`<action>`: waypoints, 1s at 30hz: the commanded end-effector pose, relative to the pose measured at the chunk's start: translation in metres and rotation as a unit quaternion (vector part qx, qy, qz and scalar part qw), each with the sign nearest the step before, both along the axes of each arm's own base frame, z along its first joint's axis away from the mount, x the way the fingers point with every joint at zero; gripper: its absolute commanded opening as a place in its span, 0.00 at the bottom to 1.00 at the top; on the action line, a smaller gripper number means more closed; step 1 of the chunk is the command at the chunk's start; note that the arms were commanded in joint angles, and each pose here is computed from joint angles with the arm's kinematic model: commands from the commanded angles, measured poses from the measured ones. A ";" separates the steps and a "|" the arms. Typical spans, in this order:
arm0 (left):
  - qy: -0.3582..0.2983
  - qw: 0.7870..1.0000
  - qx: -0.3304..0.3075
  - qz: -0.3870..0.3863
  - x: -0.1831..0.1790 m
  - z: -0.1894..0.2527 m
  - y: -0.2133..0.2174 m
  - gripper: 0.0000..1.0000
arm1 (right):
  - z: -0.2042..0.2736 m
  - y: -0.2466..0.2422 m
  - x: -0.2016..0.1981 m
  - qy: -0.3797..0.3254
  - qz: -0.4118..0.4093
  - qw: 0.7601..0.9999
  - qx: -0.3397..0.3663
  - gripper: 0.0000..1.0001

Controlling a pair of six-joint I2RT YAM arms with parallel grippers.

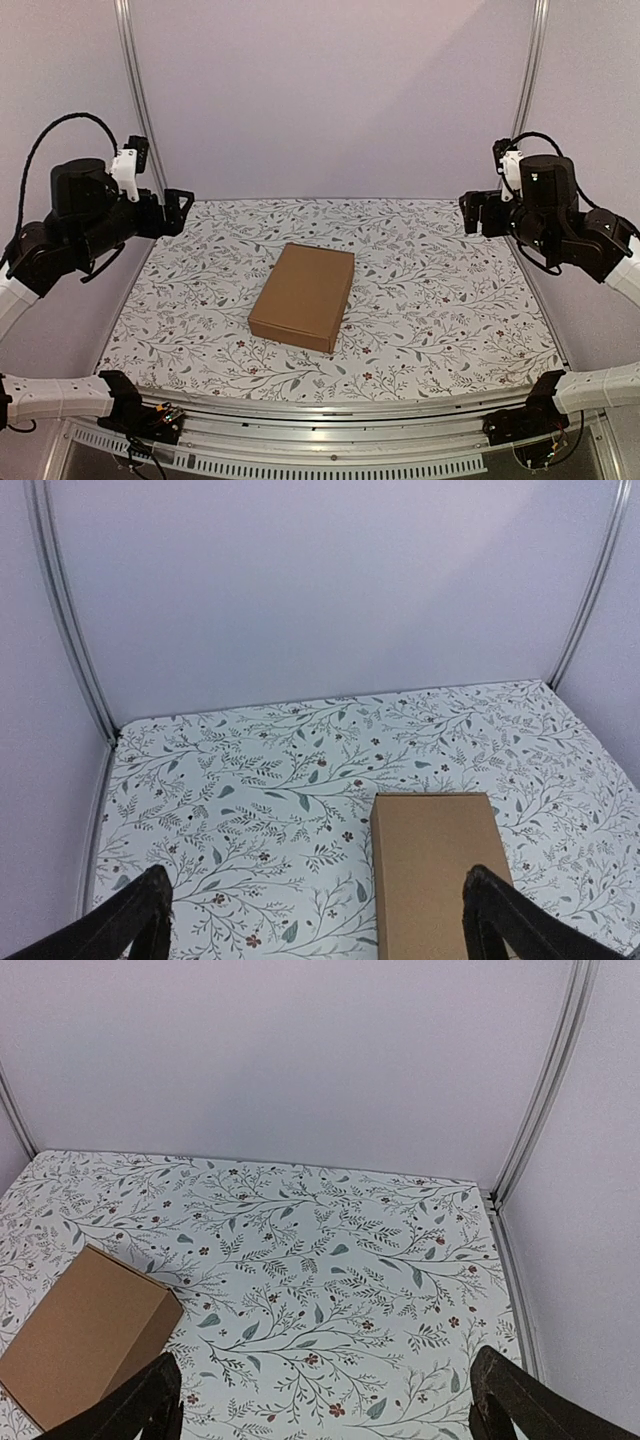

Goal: Fold the paper box

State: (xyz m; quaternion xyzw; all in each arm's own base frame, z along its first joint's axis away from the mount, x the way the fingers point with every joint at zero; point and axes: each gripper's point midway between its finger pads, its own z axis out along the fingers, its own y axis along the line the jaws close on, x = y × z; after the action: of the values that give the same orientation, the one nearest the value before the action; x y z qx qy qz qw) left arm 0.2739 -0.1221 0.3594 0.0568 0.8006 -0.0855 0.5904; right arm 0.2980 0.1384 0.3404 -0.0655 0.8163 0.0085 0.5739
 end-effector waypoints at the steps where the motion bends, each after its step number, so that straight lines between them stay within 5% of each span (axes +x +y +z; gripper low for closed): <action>1: -0.011 0.997 0.035 -0.067 -0.016 0.004 -0.008 0.99 | 0.002 -0.027 -0.010 0.002 -0.029 0.998 -0.063 0.99; 10: -0.032 0.991 0.049 -0.116 -0.026 -0.036 -0.017 1.00 | -0.003 -0.042 -0.012 -0.020 -0.054 0.994 -0.091 0.99; 30: -0.003 0.995 0.041 -0.096 -0.012 -0.046 -0.007 0.99 | -0.024 -0.041 -0.002 -0.004 -0.071 0.988 -0.137 0.99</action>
State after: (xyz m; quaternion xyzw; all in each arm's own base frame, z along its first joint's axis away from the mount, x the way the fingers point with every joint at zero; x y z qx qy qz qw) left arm 0.2558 -0.1297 0.3097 0.1638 0.7931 -0.0953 0.5789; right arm 0.2963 0.1021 0.3128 -0.0937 0.8149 -0.1361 0.5555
